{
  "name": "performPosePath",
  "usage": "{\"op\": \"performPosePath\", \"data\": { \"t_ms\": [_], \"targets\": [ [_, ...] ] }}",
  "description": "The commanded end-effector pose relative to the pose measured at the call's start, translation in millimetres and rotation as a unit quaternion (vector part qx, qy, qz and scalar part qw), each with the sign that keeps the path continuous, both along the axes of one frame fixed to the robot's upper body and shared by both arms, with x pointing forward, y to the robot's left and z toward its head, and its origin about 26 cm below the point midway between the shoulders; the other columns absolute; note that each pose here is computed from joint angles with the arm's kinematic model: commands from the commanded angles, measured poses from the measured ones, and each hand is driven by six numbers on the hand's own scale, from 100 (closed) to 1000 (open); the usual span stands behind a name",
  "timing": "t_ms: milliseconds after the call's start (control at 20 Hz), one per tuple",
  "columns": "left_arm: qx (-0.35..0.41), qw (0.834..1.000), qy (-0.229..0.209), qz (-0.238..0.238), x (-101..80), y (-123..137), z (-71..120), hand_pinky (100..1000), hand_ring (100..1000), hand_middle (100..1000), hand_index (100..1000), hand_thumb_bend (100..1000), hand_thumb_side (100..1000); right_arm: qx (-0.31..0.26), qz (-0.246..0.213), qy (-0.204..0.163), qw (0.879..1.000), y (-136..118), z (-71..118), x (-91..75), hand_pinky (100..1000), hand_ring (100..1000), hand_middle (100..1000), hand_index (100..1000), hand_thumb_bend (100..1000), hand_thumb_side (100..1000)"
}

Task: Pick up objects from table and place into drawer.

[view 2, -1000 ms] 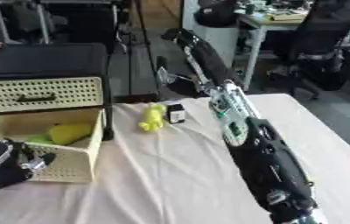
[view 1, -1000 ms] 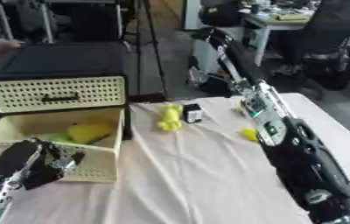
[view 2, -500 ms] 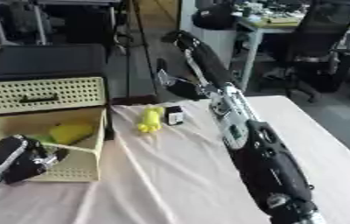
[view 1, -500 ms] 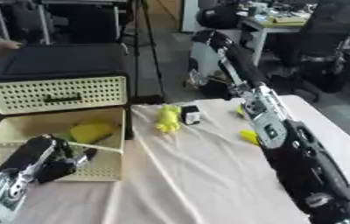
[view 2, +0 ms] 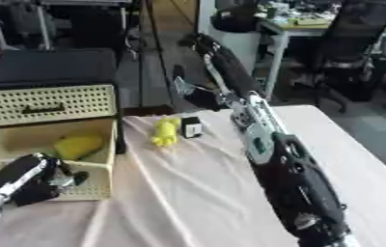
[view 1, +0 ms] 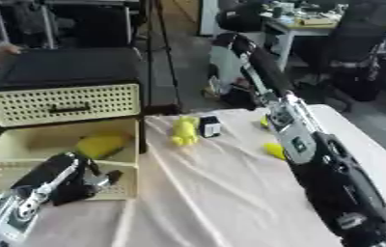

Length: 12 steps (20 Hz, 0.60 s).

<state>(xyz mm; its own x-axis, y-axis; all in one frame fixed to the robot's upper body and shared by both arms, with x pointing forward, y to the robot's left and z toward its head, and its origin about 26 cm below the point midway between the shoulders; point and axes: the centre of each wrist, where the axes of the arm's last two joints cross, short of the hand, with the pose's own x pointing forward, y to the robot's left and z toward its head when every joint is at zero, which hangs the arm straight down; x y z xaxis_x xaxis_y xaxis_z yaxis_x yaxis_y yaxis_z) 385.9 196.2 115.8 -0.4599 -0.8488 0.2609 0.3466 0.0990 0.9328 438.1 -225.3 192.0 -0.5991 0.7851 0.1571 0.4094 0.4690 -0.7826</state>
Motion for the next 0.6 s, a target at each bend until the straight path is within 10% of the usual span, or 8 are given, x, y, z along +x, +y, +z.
{"op": "performPosePath", "data": {
  "t_ms": [50, 250, 600],
  "targets": [
    [0.022, 0.999, -0.002, -0.033, -18.2, 10, 29.2, 671, 754, 823, 857, 586, 1000, -0.005, -0.005, -0.021, 1.0, -4, 14.5, 1.1, 853, 847, 837, 866, 100, 479],
    [0.023, 0.997, 0.039, -0.056, -37.4, 16, 33.5, 673, 757, 837, 860, 600, 1000, -0.006, -0.005, -0.02, 1.0, -4, 13.6, 1.4, 852, 847, 837, 866, 100, 476],
    [0.077, 0.983, 0.168, 0.003, -10.2, 17, -29.1, 711, 798, 888, 884, 615, 1000, -0.005, -0.001, -0.018, 1.0, -2, 11.0, 1.5, 853, 848, 837, 866, 100, 476]
  ]
}}
